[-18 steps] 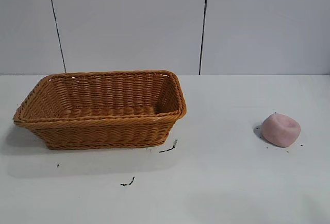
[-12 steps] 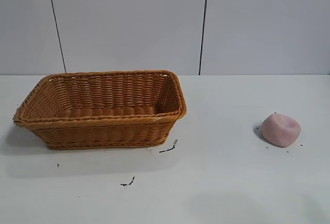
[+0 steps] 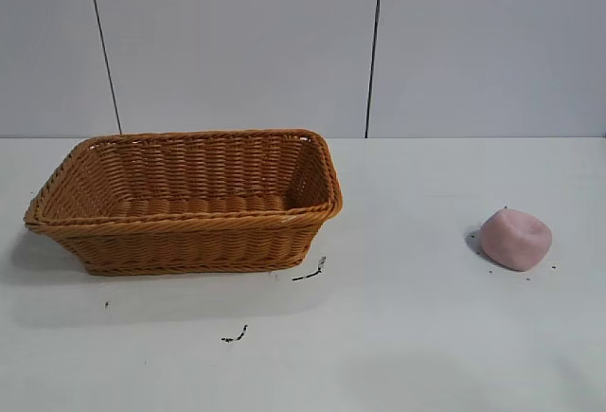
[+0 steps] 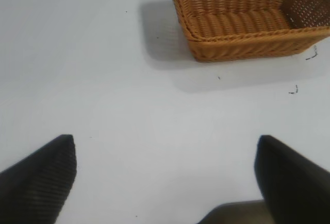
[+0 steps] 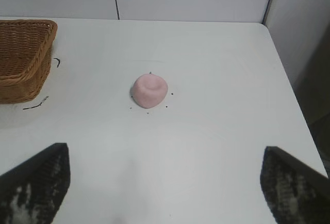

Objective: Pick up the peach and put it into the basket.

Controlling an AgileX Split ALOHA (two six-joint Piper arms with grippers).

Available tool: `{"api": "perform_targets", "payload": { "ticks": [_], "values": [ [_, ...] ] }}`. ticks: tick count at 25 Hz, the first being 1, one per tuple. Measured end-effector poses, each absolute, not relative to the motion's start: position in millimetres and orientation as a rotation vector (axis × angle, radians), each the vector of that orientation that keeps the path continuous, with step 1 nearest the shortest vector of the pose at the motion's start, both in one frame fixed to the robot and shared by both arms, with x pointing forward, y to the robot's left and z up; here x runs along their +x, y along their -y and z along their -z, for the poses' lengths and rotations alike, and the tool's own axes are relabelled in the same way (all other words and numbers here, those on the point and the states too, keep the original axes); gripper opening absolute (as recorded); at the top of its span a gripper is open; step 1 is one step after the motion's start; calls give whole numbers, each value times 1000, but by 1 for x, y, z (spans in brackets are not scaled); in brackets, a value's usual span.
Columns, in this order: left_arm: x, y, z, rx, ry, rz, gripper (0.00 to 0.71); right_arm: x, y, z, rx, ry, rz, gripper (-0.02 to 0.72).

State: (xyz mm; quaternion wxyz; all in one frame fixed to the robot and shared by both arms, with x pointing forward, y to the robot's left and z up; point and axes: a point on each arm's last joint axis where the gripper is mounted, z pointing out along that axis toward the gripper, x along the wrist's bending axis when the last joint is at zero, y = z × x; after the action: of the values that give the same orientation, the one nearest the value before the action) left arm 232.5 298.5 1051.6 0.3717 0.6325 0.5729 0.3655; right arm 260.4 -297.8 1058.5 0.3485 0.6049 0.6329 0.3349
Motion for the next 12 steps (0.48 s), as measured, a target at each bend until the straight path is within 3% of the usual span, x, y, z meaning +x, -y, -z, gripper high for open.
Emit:
{"api": "perform_targets", "payload": {
  "ticks": [12],
  "values": [
    [232,-298,-1052,1621,-1469,-937,692,430,299,-1061,1895,-1974,-505,689]
  ]
}}
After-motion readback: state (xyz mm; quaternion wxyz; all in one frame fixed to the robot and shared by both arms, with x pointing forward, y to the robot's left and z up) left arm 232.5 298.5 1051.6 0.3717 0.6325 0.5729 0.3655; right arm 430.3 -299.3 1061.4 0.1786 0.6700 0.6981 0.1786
